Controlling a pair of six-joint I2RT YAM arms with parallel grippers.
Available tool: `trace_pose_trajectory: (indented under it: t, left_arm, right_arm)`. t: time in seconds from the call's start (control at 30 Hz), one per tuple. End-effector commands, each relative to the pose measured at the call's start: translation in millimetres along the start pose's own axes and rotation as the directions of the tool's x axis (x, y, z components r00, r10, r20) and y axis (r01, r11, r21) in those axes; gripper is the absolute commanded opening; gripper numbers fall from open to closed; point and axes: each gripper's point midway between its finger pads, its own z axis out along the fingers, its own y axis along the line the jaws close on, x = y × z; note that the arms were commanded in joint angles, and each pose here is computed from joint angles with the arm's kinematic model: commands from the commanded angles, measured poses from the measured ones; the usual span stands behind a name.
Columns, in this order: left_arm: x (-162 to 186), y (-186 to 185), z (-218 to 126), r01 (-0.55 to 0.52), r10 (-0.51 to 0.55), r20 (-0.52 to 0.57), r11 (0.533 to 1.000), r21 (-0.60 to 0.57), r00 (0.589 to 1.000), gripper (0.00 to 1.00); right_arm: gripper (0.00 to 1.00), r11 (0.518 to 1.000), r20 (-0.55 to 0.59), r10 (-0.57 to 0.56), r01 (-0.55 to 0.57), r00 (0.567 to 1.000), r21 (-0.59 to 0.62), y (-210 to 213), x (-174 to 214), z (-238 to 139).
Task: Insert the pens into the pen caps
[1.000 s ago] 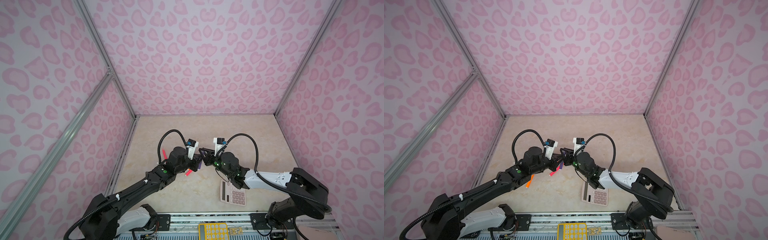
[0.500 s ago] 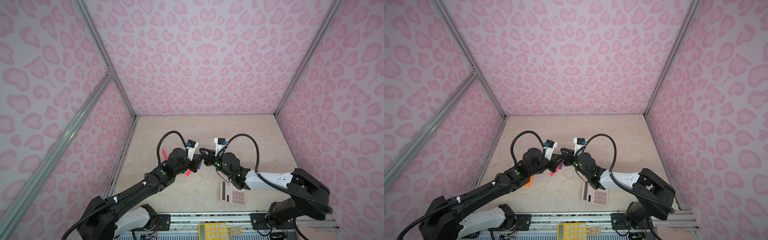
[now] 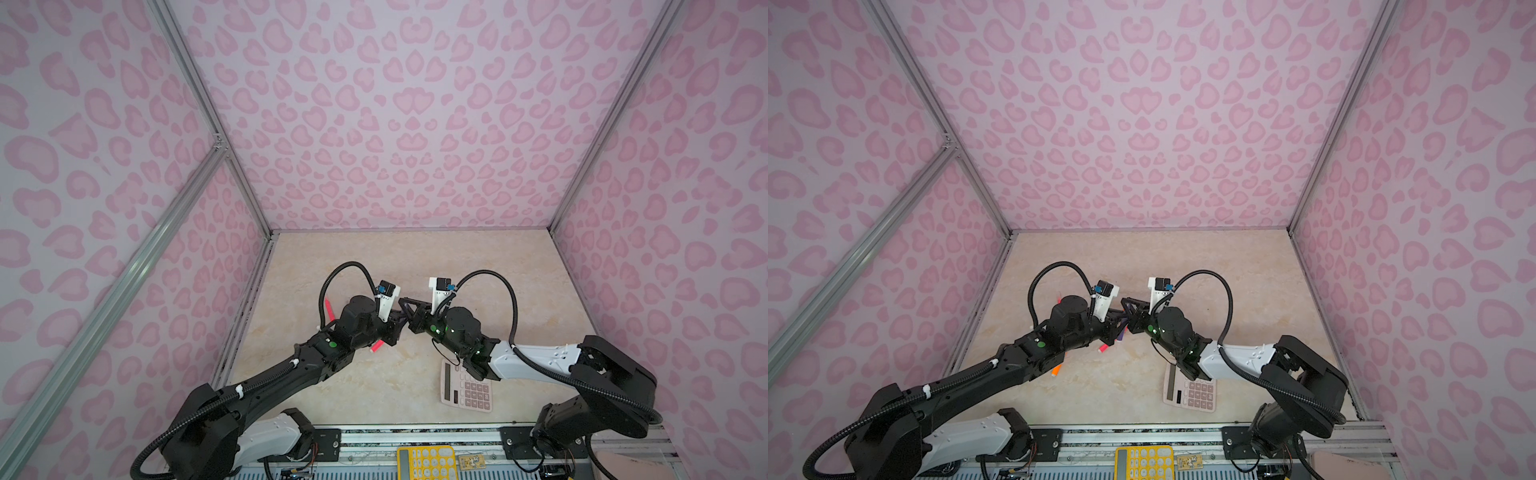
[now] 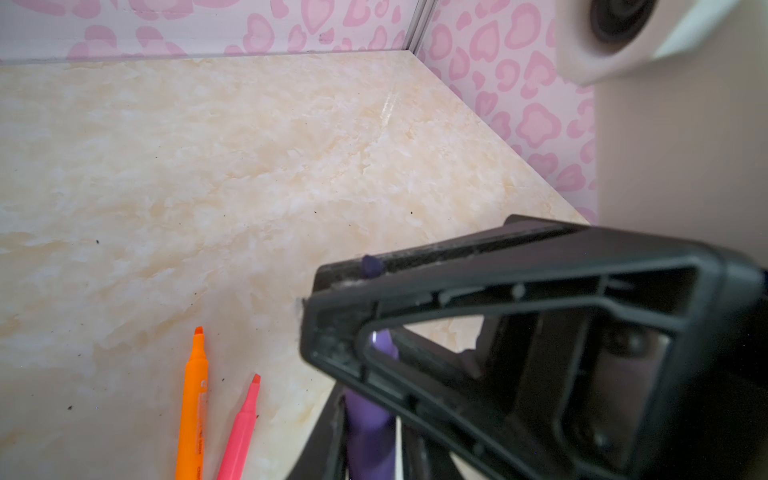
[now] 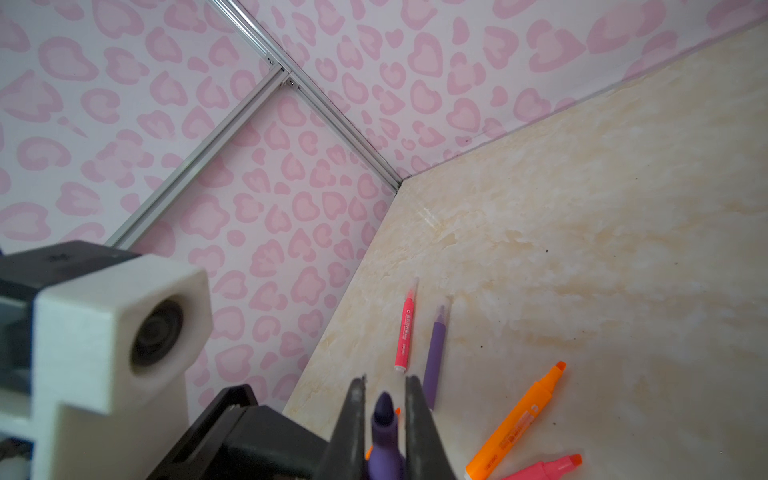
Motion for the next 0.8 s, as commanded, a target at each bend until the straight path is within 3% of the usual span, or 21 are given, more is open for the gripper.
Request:
trace_pose_trajectory:
  t: [0.0,0.07,0.2,0.27,0.33,0.43,0.67,0.77]
  left_arm:
    - [-20,-7,-1,-0.015,0.013,0.068,1.000,0.027,0.998,0.18]
    - [-20,-5,-1,-0.007,0.006,0.069,1.000,0.013,0.998,0.04]
    - [-22,14,0,0.049,-0.043,0.062,0.994,-0.096,0.997,0.03]
    - [-20,39,-4,0.101,-0.087,0.067,0.966,-0.239,0.994,0.03]
    - [-18,61,-10,0.141,-0.124,0.070,0.922,-0.360,0.990,0.03]
    - [-9,80,-18,0.208,-0.189,0.088,0.866,-0.456,0.978,0.03]
    - [-5,95,-32,0.236,-0.199,0.126,0.815,-0.530,0.972,0.03]
    - [-9,93,-38,0.253,-0.204,0.151,0.816,-0.520,0.967,0.03]
  right_arm:
    - [0.00,0.999,-0.020,0.010,-0.010,1.000,-0.032,7,3,1]
    - [0.04,1.000,-0.016,0.005,-0.006,1.000,-0.027,5,4,0]
    - [0.32,0.999,0.002,-0.042,0.042,0.999,-0.014,4,-3,-5]
    - [0.45,0.997,0.015,-0.070,0.069,0.997,0.036,1,-13,-11]
    - [0.51,0.993,0.028,-0.087,0.084,0.996,0.080,0,-22,-19]
    - [0.56,0.984,0.047,-0.128,0.120,0.991,0.131,8,-28,-33]
    - [0.56,0.923,-0.048,-0.112,0.122,0.993,0.364,-6,-27,-73]
    - [0.59,0.914,-0.057,-0.108,0.122,0.993,0.386,-5,-33,-87]
